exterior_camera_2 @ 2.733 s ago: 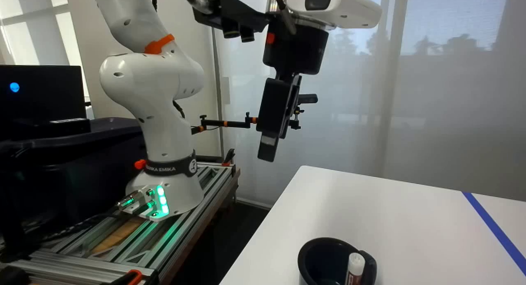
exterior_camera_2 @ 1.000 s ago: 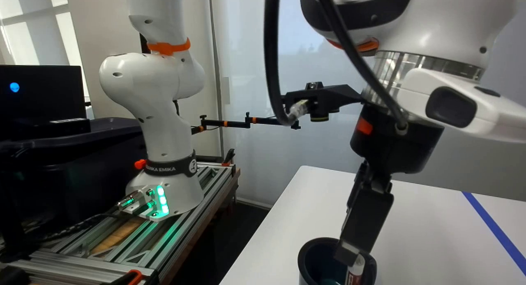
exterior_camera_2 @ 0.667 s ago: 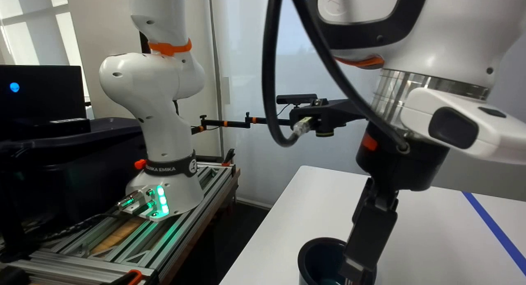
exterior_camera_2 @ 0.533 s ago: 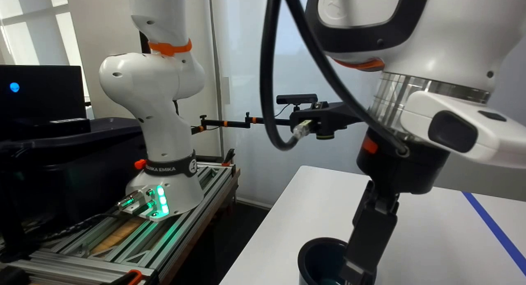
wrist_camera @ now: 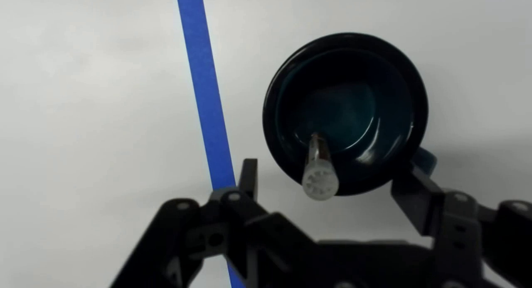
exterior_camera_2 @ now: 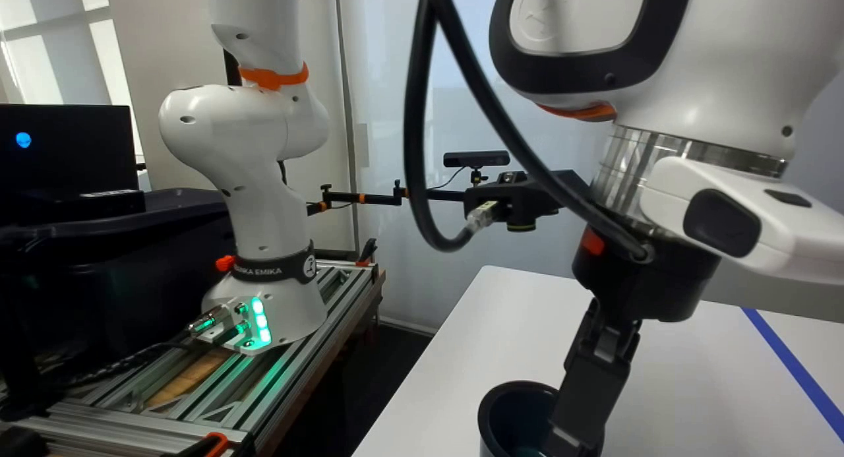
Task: Remove the red marker from the mug.
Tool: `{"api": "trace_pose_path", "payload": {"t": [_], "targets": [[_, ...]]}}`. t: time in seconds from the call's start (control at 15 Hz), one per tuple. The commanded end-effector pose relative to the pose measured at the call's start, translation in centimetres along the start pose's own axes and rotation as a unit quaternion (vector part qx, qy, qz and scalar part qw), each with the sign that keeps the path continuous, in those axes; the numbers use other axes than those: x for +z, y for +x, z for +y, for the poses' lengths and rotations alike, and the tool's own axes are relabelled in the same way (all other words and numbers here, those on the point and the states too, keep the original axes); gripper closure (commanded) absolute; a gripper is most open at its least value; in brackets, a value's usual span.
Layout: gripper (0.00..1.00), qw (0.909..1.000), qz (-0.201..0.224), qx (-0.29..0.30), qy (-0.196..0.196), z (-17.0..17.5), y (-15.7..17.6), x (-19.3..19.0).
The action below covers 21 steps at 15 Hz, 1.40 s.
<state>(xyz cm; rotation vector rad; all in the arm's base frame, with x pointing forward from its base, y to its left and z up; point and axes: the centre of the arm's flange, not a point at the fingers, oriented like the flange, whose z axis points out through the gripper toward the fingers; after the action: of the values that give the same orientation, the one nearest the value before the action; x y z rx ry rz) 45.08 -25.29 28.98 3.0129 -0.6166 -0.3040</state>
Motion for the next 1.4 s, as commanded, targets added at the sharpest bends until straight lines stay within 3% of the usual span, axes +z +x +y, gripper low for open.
{"api": "trace_pose_path", "payload": {"t": [0.0, 0.2, 0.33, 0.53, 0.67, 1.07, 1.33], "targets": [[0.39, 0.9999, 0.005, 0.011, 0.006, 0.1, 0.3, 0.1], [0.48, 0.9999, 0.004, 0.013, 0.006, 0.2, 0.4, 0.2], [0.74, 0.9999, 0.005, 0.013, 0.006, 0.3, 0.3, 0.3], [0.99, 0.9999, 0.009, 0.009, 0.008, 0.3, 0.1, 0.0], [0.95, 0.9999, 0.012, 0.005, 0.012, 0.2, -0.4, -0.8], [0.95, 0.9993, 0.022, 0.003, 0.030, 0.5, -1.8, -4.6], [0.95, 0.9971, -0.006, 0.008, 0.076, 1.3, -1.9, -7.4]]}}
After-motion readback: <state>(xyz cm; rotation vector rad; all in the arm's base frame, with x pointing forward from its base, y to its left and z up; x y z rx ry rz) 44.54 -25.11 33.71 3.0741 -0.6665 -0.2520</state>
